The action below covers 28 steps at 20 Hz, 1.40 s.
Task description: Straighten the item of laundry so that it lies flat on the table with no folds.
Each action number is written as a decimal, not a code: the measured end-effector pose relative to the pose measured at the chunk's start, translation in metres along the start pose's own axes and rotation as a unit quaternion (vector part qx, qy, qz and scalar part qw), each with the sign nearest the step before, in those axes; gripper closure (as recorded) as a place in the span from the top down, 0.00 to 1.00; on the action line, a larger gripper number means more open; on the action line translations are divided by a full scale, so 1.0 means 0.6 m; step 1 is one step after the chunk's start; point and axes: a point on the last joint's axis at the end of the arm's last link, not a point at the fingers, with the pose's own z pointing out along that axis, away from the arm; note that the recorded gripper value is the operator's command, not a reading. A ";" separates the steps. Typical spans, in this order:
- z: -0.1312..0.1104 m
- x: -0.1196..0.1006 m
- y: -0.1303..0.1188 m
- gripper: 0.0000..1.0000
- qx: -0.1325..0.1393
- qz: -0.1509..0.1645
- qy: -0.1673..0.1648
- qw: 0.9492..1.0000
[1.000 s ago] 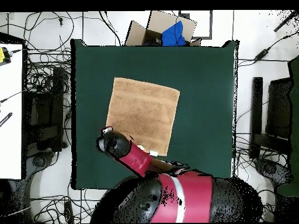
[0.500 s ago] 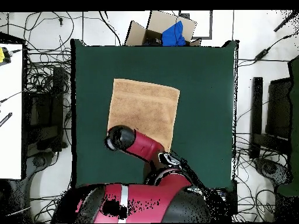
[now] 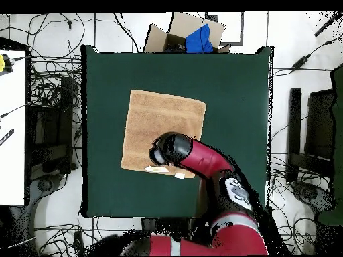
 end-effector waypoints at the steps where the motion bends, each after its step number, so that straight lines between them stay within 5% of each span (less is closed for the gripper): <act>1: -0.016 -0.007 -0.001 0.00 0.000 0.000 0.000 1.000; 9: -0.199 -0.038 0.022 0.00 0.015 -0.022 0.019 0.999; 16: -0.299 -0.056 0.043 0.00 0.027 -0.041 0.021 0.999; 28: -0.391 -0.212 0.037 0.00 0.028 -0.047 -0.084 0.995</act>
